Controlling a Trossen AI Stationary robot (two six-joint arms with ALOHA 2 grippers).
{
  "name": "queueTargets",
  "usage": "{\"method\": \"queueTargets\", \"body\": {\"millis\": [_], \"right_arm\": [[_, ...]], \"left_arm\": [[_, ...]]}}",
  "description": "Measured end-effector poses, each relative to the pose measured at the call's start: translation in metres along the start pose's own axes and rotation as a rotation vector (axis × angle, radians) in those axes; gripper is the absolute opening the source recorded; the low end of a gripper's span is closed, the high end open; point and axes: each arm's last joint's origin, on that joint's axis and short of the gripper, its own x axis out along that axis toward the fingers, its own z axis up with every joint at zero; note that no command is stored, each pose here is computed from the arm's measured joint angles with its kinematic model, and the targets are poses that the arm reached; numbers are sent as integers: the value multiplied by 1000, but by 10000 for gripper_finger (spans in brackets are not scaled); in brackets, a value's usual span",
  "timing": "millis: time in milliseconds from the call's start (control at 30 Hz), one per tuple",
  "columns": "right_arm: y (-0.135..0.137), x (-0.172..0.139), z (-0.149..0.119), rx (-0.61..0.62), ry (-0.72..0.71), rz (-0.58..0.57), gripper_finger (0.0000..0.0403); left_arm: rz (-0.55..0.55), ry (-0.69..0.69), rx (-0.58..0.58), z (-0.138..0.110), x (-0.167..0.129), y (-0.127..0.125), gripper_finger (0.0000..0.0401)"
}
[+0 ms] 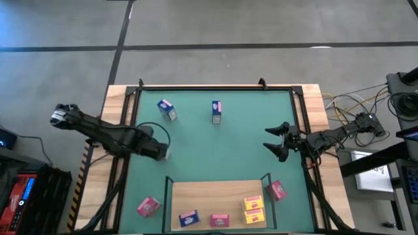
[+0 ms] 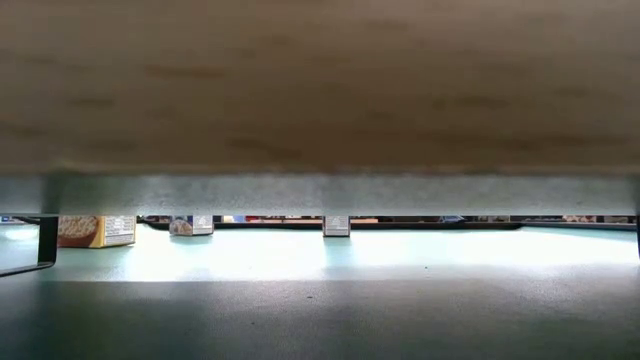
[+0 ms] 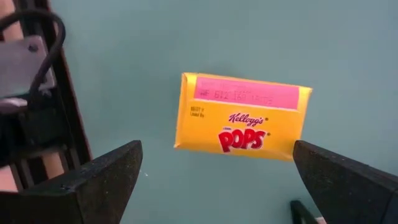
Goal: Stack cereal on shelf
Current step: Put the yellow cereal box on the shelf aligned with the other yellow cereal boxes
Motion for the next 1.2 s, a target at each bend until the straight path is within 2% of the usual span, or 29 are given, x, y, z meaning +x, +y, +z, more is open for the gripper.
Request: {"method": "queueTargets", "body": {"millis": [200, 500, 1200], "right_arm": [[0, 0, 0, 0, 0, 0, 400], [0, 0, 0, 0, 0, 0, 400], [0, 0, 0, 0, 0, 0, 400]], "left_arm": [[-33, -6, 95, 1, -3, 2, 398], [-86, -15, 137, 3, -10, 7, 398], [14, -83, 158, -2, 16, -18, 398]]}}
